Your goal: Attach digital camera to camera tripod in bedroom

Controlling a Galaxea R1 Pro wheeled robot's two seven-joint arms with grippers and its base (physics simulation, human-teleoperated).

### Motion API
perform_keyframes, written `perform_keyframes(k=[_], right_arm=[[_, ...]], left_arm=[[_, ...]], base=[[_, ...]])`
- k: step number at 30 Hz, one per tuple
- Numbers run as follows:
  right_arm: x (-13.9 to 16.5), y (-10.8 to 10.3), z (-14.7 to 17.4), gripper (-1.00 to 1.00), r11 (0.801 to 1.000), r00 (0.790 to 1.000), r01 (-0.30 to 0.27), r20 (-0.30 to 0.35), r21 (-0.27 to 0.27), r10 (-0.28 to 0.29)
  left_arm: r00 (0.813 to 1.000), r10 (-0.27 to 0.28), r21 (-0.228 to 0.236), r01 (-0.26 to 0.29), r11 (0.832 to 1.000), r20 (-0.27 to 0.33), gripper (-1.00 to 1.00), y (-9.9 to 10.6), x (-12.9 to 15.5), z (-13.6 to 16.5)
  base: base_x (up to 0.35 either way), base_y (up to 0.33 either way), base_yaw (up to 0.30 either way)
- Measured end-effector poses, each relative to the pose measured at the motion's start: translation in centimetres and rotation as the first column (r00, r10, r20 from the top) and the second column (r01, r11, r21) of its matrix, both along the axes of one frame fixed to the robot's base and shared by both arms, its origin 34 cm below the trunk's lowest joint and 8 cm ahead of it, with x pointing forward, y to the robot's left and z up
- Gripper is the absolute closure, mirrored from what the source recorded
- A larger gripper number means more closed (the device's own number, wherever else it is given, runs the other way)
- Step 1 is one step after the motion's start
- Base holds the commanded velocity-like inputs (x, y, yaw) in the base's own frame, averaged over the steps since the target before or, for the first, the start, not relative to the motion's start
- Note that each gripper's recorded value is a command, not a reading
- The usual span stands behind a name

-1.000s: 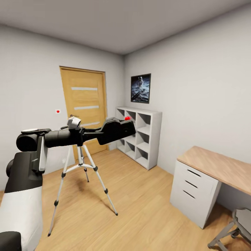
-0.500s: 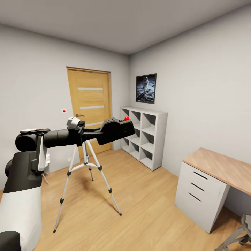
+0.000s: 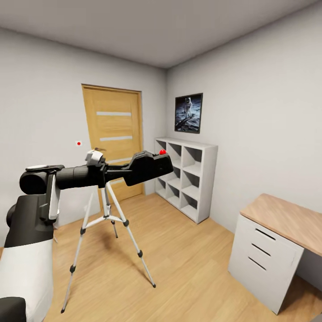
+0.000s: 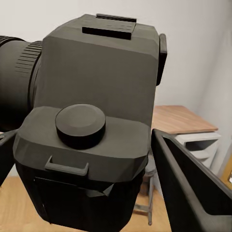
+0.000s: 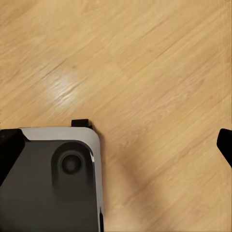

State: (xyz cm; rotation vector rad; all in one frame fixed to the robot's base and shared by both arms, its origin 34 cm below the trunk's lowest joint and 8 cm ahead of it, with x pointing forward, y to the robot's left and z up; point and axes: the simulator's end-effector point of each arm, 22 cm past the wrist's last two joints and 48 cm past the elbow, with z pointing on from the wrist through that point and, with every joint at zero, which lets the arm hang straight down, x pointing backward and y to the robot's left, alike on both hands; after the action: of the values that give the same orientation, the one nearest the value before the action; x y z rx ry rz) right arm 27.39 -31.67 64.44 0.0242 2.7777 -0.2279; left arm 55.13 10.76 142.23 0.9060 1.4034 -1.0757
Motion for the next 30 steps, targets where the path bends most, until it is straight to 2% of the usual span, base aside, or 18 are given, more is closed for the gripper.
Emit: perform_keyframes(k=[9, 20, 30], right_arm=[[0.0, 0.01, 0.0, -1.0, 1.0, 1.0, 0.0, 0.0, 0.0, 0.0], [0.01, 0.01, 0.0, -1.0, 1.0, 1.0, 0.0, 0.0, 0.0, 0.0], [0.01, 0.01, 0.0, -1.0, 1.0, 1.0, 0.0, 0.001, 0.0, 0.0]], left_arm=[[1.0, 0.0, 0.0, 0.0, 1.0, 0.0, 1.0, 0.0, 0.0, 0.0], [1.0, 0.0, 0.0, 0.0, 1.0, 0.0, 1.0, 0.01, 0.0, 0.0], [1.0, -0.003, 0.001, 0.003, 1.0, 0.0, 1.0, -0.13, -0.03, -0.04]], base=[[0.337, -0.049, 0.01], [0.333, -0.1, 0.223], [0.33, -0.103, 0.036]])
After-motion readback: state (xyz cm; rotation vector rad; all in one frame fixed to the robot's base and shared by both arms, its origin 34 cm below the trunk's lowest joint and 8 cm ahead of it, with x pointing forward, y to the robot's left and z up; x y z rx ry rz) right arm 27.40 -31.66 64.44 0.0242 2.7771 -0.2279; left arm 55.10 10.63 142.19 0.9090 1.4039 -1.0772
